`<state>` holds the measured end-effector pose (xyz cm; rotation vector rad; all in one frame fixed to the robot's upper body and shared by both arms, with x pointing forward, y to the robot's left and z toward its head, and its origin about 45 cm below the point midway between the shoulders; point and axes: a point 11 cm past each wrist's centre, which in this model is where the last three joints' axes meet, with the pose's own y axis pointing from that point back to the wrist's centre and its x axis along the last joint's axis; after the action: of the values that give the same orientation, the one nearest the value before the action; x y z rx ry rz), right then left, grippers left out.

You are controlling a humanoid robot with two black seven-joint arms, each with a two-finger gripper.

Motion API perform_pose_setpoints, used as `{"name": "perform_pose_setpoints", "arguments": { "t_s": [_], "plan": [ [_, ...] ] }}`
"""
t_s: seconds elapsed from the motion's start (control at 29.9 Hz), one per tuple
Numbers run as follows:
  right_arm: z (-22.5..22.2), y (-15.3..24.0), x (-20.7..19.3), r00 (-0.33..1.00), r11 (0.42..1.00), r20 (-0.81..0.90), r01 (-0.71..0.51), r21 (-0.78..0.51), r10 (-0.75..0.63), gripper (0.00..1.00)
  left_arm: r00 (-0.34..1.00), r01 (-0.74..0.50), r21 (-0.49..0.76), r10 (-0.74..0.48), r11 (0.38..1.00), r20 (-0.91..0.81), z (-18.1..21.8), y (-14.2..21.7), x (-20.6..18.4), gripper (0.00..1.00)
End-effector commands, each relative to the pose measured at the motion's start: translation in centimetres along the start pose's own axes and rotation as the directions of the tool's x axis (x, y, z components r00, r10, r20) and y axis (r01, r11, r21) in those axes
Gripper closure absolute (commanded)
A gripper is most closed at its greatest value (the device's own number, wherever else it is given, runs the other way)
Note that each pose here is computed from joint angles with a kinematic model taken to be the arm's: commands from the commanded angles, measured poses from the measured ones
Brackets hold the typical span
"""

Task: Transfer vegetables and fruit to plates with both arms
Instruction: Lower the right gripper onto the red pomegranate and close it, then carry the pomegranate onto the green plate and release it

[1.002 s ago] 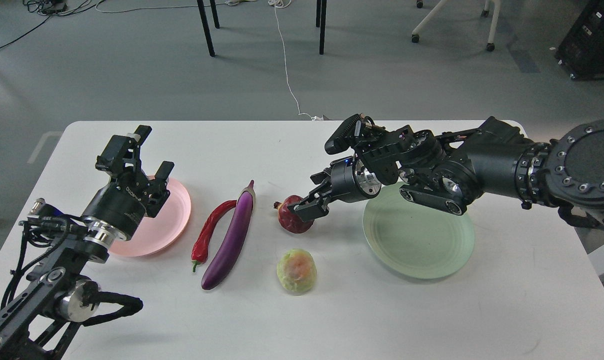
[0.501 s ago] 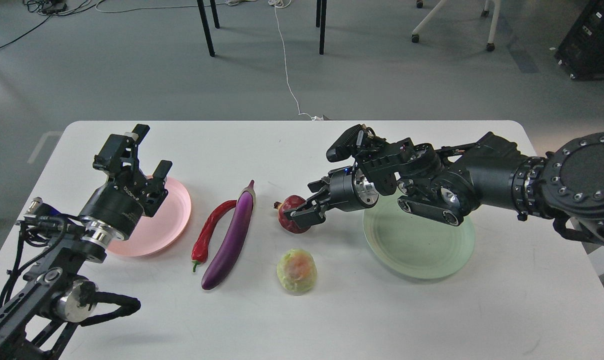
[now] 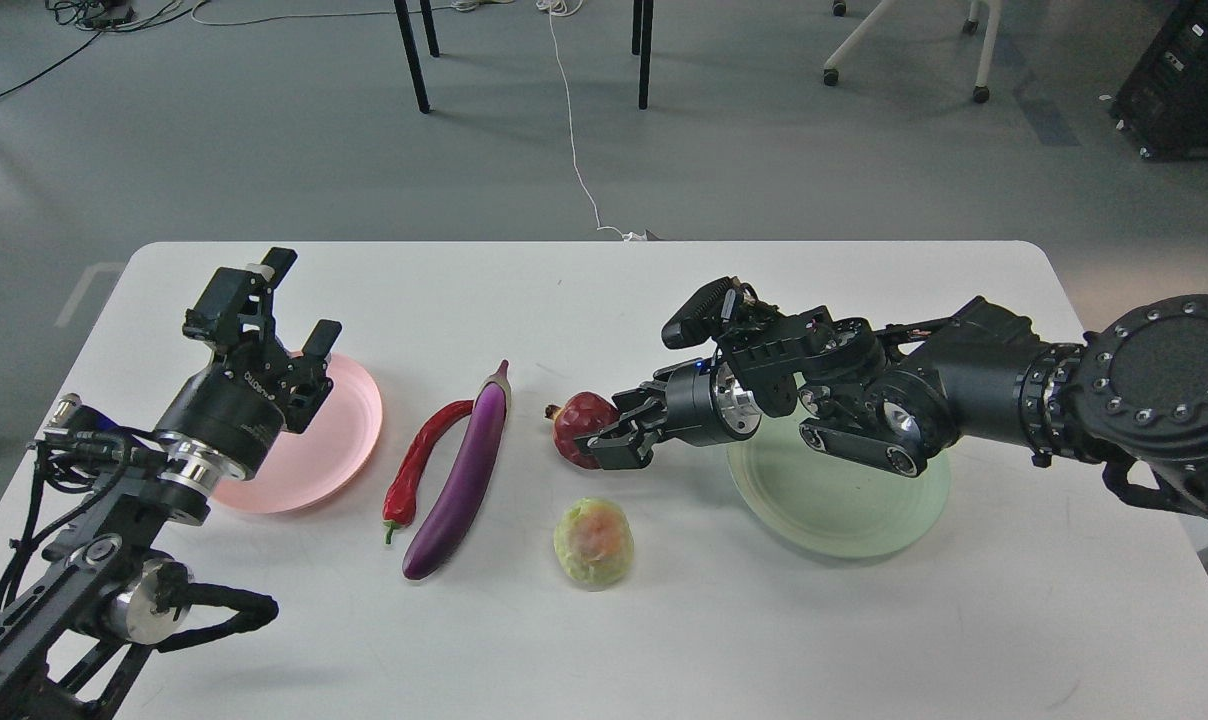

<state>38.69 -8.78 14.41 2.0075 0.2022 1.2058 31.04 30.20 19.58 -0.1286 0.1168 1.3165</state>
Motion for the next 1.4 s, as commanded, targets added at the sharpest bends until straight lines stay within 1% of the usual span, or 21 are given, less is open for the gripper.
{"name": "perform_pose_setpoints", "arguments": {
  "t_s": [0.0,0.07,0.2,0.27,0.37,0.43,0.5,0.6,0.67,0.8,0.94,1.0,1.24,1.37],
  "plan": [
    [0.0,0.0,0.0,1.000,1.000,0.001,0.002,0.000,-0.002,0.54,1.000,-0.001,0.002,0.001,1.000,0.000,-0.1,0.1,0.0,0.02],
    [0.0,0.0,0.1,1.000,1.000,-0.001,0.001,-0.001,-0.001,0.57,1.000,-0.001,0.002,0.001,1.000,0.000,-0.1,0.1,0.0,0.02],
    [0.0,0.2,0.8,1.000,1.000,-0.013,-0.004,-0.003,0.003,0.58,1.000,-0.001,0.002,0.001,1.000,0.000,-0.1,0.1,0.0,0.02],
    [-0.1,0.6,2.1,0.999,1.000,-0.034,-0.014,-0.005,0.014,0.58,1.000,-0.002,0.001,0.002,1.000,0.000,0.0,0.1,0.1,0.02],
    [-0.9,1.4,5.1,0.996,0.999,-0.079,-0.034,0.004,0.034,0.58,1.000,-0.005,-0.002,0.005,1.000,0.000,0.1,0.1,0.2,0.02],
    [-0.4,3.1,6.3,0.995,0.999,-0.090,-0.046,-0.009,0.045,0.58,1.000,-0.005,-0.002,0.005,1.000,0.000,0.1,0.1,0.2,0.02],
    [1.2,6.0,7.0,0.994,0.997,-0.091,-0.057,-0.045,0.052,0.58,1.000,-0.004,-0.002,0.004,1.000,-0.001,0.1,0.1,0.2,0.02],
    [3.2,9.8,6.1,0.997,0.995,-0.075,-0.035,-0.097,0.027,0.58,1.000,-0.003,-0.003,0.003,1.000,-0.003,0.1,0.0,0.1,0.02],
    [4.7,12.1,4.4,0.997,0.990,-0.078,0.019,-0.139,-0.030,0.58,1.000,0.000,-0.002,0.000,1.000,-0.005,0.0,0.0,0.0,0.02],
    [7.7,16.6,1.6,0.993,0.971,-0.074,0.070,-0.230,-0.090,0.58,1.000,0.005,-0.008,-0.005,1.000,-0.005,0.2,-0.1,-0.2,0.02],
    [9.7,19.3,-1.3,0.989,0.950,-0.045,0.119,-0.290,-0.138,0.58,1.000,0.008,-0.007,-0.008,1.000,-0.007,0.1,-0.1,-0.3,0.02],
    [10.2,19.9,-2.4,0.989,0.944,-0.024,0.134,-0.303,-0.148,0.58,1.000,0.008,-0.007,-0.008,1.000,-0.007,0.1,-0.1,-0.3,0.02],
    [10.1,19.0,-6.0,0.983,0.943,0.039,0.185,-0.278,-0.182,0.54,1.000,0.013,-0.012,-0.013,1.000,-0.007,0.4,-0.1,-0.5,0.02],
    [10.1,18.6,-7.0,0.980,0.942,0.054,0.199,-0.269,-0.192,0.43,1.000,0.013,-0.012,-0.013,1.000,-0.007,0.4,-0.1,-0.5,0.02]
  ]
}}
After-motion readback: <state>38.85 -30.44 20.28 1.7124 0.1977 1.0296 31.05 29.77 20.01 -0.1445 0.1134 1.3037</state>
